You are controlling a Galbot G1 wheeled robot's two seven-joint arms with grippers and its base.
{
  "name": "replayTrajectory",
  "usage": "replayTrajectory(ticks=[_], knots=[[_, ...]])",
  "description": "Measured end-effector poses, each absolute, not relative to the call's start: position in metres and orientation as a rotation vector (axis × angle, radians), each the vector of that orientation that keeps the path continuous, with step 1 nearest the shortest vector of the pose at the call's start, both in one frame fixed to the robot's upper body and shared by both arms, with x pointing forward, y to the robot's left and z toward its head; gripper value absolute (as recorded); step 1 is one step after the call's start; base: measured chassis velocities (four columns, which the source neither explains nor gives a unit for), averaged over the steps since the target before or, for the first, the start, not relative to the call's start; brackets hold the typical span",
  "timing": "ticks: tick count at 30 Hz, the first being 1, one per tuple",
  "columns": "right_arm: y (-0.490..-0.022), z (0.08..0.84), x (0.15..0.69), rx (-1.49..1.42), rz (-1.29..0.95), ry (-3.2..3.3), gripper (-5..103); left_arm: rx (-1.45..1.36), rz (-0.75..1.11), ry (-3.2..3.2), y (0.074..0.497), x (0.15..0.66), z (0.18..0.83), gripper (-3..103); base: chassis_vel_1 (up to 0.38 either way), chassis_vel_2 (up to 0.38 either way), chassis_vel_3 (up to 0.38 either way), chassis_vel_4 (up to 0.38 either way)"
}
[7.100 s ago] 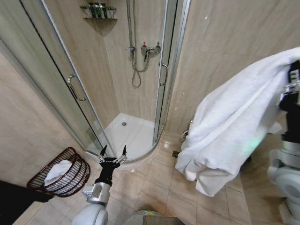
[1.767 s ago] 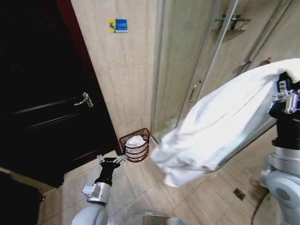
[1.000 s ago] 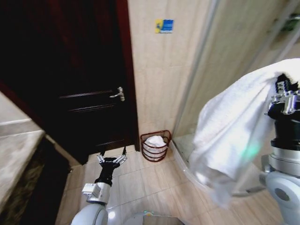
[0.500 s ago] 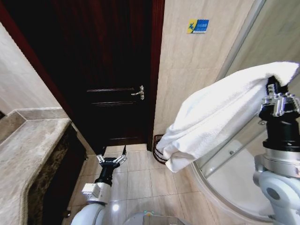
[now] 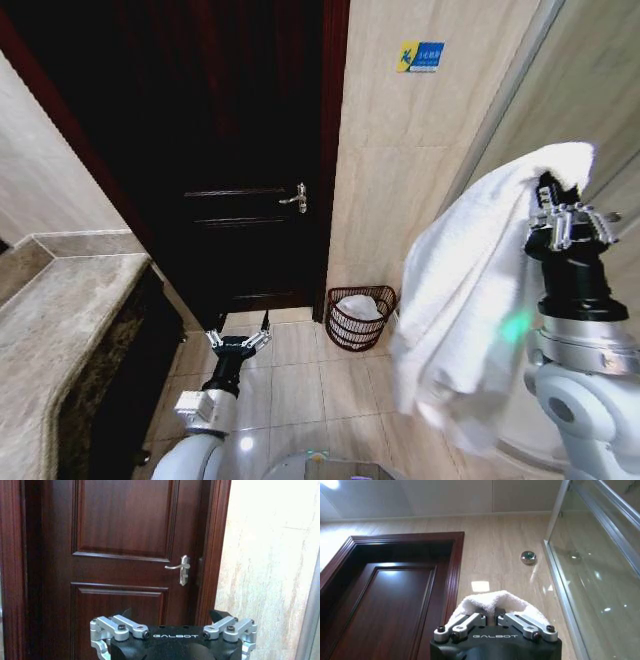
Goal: Discard the used towel into the hamper.
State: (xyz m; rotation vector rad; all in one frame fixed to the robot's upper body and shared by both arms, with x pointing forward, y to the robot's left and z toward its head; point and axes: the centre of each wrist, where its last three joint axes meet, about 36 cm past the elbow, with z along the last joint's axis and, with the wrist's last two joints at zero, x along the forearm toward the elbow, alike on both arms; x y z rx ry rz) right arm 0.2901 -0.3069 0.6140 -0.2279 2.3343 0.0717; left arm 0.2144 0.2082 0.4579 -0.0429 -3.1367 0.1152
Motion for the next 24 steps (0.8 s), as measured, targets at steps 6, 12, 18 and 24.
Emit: replayTrajectory(ticks=[6,12,18,24], knots=[[-0.307,0.614,0.290,-0.223,0.078,2.331,8,-0.043,0.115,-3.137,0.208,0.214,0.458,100,-0.103,0.113,0.095,-0.104],[-0.307,0.614,0.290,-0.222,0.080,2.327,8,-0.043,0.115,-3.137,0.208,0.214,0.458,100,-0.133,0.124,0.119,-0.124],[-0.306,0.616,0.291,-0.232,0.078,2.317,8,-0.043,0.115,-3.137,0.208,0.214,0.458,100,-0.124,0.121,0.116,-0.111],[-0.298,0.613,0.300,-0.276,0.115,2.298,8,-0.043,0.115,-3.137,0.208,0.214,0.458,100,-0.131,0.116,0.113,-0.122]])
